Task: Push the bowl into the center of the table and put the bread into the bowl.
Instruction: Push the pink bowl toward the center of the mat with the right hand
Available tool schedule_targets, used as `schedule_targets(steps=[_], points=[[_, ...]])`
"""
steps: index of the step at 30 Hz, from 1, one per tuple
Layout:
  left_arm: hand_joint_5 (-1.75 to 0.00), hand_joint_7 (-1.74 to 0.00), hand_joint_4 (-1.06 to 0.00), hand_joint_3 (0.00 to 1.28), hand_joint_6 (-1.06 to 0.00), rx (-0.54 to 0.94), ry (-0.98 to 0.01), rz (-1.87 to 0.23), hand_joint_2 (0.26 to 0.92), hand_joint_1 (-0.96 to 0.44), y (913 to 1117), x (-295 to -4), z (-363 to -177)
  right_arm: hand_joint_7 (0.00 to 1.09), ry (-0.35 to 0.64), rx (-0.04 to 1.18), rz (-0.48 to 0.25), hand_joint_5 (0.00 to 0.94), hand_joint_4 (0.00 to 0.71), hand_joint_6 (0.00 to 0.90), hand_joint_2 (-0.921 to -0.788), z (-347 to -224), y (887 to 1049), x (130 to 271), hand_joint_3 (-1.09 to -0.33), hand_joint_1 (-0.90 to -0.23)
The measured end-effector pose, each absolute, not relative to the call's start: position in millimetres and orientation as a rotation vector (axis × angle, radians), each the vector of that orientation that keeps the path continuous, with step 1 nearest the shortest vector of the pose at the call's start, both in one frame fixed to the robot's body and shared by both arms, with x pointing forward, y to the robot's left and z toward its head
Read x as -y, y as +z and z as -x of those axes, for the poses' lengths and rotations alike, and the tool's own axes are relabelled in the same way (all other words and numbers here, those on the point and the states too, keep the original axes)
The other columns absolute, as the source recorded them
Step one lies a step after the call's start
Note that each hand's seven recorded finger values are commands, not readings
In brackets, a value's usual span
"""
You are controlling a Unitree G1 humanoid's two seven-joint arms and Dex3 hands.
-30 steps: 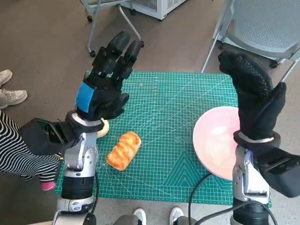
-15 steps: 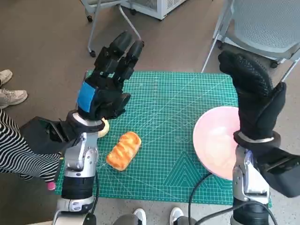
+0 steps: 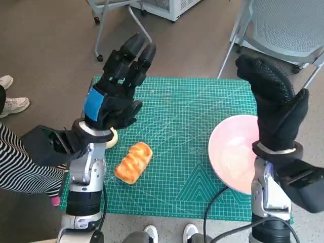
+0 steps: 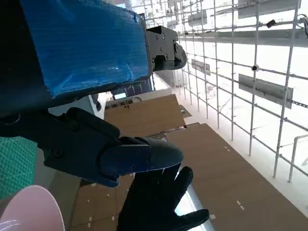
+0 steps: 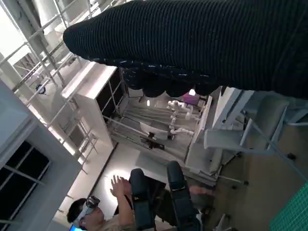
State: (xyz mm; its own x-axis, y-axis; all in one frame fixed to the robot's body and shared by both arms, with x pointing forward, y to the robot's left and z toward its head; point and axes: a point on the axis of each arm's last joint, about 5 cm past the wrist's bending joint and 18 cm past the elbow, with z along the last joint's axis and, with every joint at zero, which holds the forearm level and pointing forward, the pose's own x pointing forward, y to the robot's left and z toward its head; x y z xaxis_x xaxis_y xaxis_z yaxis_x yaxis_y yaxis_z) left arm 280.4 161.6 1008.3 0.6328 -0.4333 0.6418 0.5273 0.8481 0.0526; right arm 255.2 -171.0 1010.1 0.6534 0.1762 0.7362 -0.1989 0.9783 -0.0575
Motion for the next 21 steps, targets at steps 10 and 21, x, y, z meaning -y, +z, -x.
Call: schedule_targets(steps=[10,21], points=[[0.0,-0.35,-0.08,0.38,0.0,0.691,-0.554,0.142,0.921,-0.67,1009,-161,-280.2,0.56,0.213,0.832,-0.029,0.0,0.188,0.021,-0.921,-255.2,1010.1,171.0,-0.695,-0.652],[0.0,-0.34,-0.08,0.38,0.0,0.694,-0.557,0.139,0.921,-0.67,1009,-161,-280.0,0.58,0.181,0.829,-0.013,0.0,0.17,0.007,-0.921,-251.9,1008.8,190.9,-0.709,-0.658]])
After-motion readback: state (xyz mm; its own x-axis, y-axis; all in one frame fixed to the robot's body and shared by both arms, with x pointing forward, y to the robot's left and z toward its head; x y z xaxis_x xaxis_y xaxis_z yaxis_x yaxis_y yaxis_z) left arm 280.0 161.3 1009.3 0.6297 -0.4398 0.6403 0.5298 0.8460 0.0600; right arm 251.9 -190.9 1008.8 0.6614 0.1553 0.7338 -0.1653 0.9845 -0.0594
